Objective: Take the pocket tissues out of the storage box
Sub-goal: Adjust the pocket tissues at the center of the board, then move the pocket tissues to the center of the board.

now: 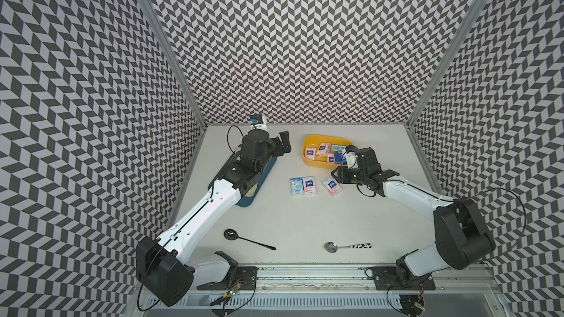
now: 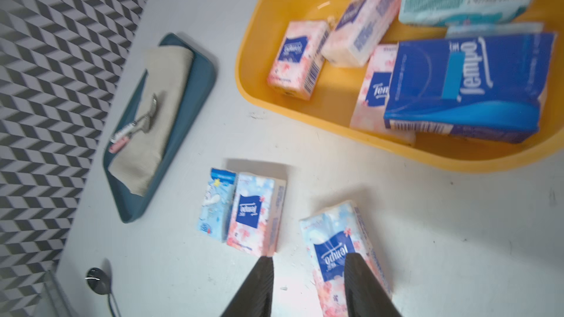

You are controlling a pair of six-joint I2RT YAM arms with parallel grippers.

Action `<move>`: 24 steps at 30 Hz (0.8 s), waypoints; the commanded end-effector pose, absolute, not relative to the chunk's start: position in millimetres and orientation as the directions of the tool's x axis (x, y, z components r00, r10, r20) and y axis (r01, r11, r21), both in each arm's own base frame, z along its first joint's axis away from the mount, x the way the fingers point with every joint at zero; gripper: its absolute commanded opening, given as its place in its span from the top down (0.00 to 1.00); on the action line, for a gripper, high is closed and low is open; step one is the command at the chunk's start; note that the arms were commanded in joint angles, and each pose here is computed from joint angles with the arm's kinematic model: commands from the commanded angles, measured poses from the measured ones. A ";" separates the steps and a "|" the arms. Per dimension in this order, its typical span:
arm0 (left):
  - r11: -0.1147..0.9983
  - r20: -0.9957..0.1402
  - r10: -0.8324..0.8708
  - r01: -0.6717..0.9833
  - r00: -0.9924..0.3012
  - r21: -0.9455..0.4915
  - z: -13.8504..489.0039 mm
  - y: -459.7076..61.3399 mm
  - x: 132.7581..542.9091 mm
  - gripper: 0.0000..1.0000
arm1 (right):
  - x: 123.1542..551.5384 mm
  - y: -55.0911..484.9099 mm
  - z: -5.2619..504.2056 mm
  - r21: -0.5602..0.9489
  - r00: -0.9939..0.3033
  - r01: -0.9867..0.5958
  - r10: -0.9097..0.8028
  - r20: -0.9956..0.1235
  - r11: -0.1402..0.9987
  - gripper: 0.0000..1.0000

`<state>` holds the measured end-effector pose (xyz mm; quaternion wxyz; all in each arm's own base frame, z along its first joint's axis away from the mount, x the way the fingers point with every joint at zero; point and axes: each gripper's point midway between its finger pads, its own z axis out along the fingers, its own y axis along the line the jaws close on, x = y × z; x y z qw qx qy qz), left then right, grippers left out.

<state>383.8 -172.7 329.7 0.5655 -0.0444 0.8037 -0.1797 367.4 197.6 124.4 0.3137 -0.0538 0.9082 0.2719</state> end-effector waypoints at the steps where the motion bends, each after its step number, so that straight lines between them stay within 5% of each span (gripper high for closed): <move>1: 0.926 -0.897 -0.293 0.136 -0.331 -0.352 346.8 -174.5 386.2 0.01 | 366.7 186.3 117.4 0.460 -0.807 -0.278 0.054 -0.588 0.843 0.53; 24: 0.929 -0.896 -0.287 0.130 -0.338 -0.347 342.6 -176.4 389.2 0.01 | 344.1 189.7 51.9 0.470 -0.864 -0.311 -0.039 -0.503 0.826 0.52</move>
